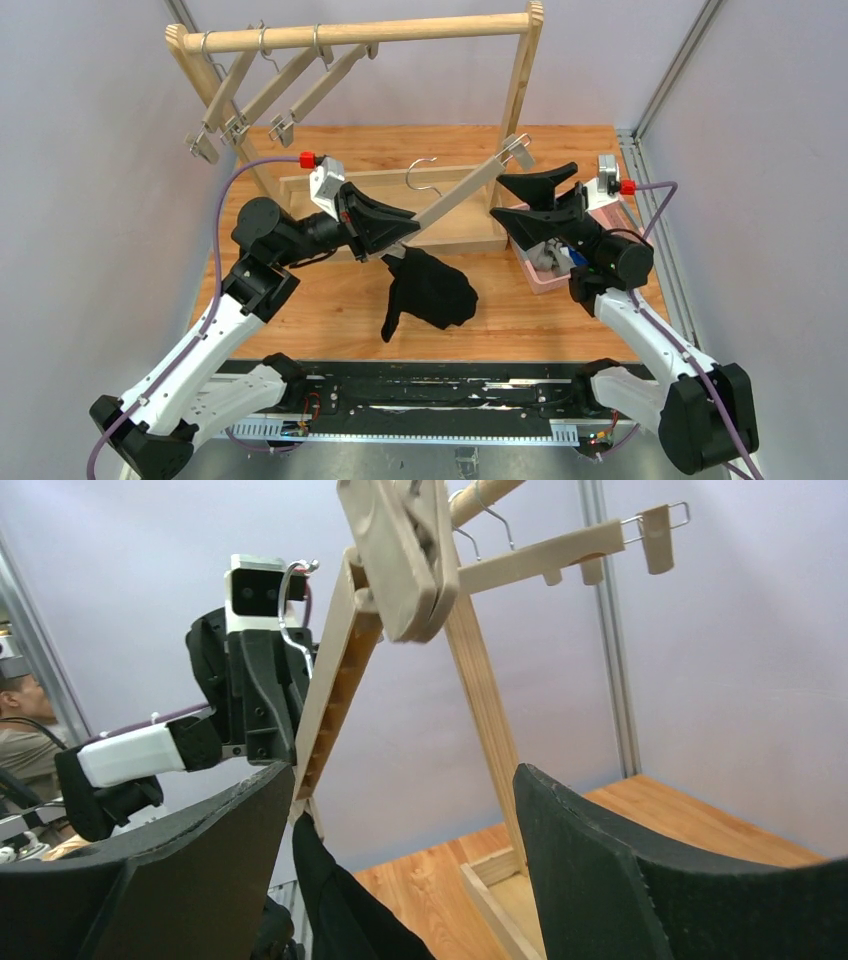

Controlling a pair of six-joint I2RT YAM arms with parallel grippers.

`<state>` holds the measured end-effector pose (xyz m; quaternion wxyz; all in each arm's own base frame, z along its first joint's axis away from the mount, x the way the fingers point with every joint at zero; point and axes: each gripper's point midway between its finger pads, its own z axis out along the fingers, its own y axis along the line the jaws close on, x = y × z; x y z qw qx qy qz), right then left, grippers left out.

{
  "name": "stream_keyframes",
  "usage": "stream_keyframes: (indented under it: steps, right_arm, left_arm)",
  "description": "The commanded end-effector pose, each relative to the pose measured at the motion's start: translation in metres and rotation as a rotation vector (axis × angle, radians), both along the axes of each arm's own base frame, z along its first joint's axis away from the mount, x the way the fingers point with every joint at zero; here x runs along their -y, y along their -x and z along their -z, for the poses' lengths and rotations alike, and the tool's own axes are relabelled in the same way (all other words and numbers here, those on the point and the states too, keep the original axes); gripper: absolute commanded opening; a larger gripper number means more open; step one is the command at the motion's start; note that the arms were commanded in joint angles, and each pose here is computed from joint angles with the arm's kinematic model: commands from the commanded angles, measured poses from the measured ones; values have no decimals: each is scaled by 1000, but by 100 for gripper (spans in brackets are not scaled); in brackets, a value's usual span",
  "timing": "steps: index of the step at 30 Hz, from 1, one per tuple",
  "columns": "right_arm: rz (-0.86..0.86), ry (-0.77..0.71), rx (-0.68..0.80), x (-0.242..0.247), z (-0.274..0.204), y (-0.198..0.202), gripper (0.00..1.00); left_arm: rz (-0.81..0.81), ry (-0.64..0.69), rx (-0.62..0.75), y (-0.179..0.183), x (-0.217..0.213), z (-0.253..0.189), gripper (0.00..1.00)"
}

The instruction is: Remove the underwear clipped to the hanger

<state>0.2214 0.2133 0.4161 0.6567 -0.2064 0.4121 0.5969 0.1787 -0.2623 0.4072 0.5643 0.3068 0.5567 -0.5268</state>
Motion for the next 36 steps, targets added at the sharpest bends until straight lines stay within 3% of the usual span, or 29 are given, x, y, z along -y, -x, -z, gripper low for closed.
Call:
stream_keyframes:
  steps: [1,20,24,32,35,36]
  right_arm:
    - [-59,-80,138,-2,-35,28,82]
    - [-143,-120,204,-42,-75,19,72]
    - [-147,-120,214,-45,-79,17,65]
    - [-164,-81,198,-56,-72,14,40]
    - [-176,-59,206,-61,-72,15,3]
    - [-174,-53,209,-63,-71,15,1]
  left_arm:
    - [40,108,47,6,3,-29,0]
    - [55,131,52,9,3,-25,0]
    - [49,135,54,9,2,-25,0]
    - [47,165,59,7,3,-33,0]
    - [52,173,55,5,4,-33,0]
    - [51,175,57,5,4,-33,0]
